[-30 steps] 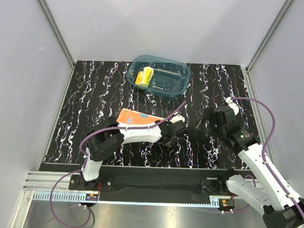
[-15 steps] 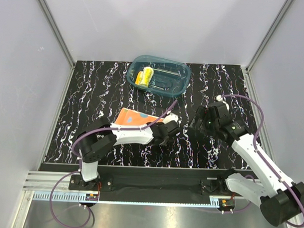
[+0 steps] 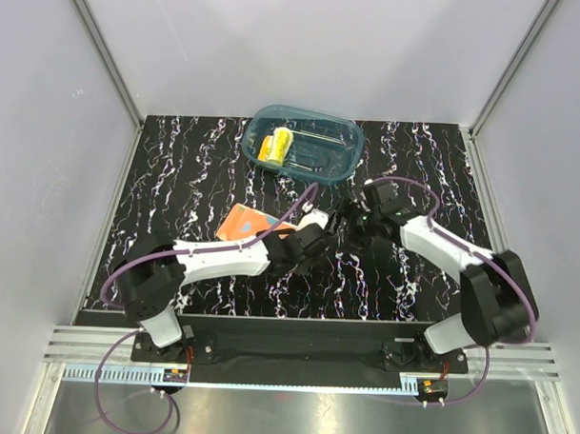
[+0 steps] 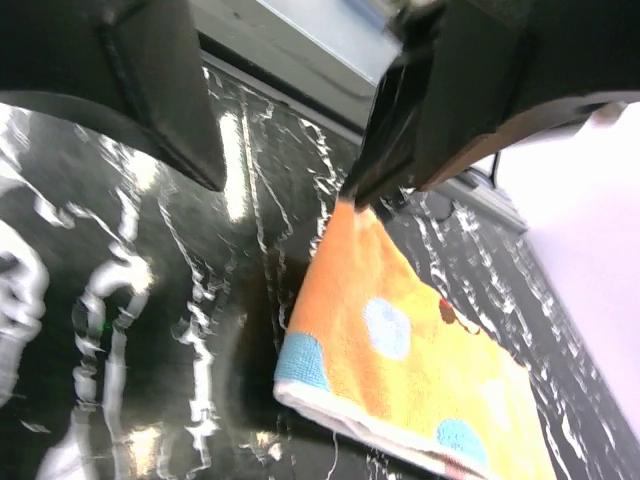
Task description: Roll the towels
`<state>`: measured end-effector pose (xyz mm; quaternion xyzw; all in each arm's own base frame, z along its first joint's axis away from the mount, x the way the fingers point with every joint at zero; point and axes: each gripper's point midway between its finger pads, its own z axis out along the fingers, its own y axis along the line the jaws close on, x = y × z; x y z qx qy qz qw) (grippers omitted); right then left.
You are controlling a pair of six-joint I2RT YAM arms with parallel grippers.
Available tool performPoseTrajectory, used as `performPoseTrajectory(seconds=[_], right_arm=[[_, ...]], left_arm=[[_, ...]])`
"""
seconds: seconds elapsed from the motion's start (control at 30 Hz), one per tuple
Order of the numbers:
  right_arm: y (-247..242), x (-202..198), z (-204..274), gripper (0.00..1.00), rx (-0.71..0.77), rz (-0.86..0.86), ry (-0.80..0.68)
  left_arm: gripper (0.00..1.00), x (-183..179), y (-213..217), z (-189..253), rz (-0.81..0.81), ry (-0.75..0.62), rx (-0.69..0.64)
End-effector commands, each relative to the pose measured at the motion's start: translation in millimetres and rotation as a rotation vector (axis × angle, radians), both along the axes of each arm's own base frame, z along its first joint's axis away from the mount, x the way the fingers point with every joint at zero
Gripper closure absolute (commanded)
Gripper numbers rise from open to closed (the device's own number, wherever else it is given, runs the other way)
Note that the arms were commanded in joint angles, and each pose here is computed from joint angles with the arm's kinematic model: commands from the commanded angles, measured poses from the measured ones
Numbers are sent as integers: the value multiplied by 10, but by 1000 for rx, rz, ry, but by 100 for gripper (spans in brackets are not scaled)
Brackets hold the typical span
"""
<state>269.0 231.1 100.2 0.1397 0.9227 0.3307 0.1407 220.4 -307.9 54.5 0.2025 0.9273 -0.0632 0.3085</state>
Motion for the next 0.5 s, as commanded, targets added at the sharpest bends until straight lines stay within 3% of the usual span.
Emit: performPoseTrajectory(seconds=[0.0, 0.47], right_arm=[[371, 156, 135, 19, 183, 76, -11], [622, 398, -488, 36, 192, 56, 98]], left_arm=[[100, 42, -82, 217, 1, -24, -91], [100, 38, -43, 383, 4, -16, -166]])
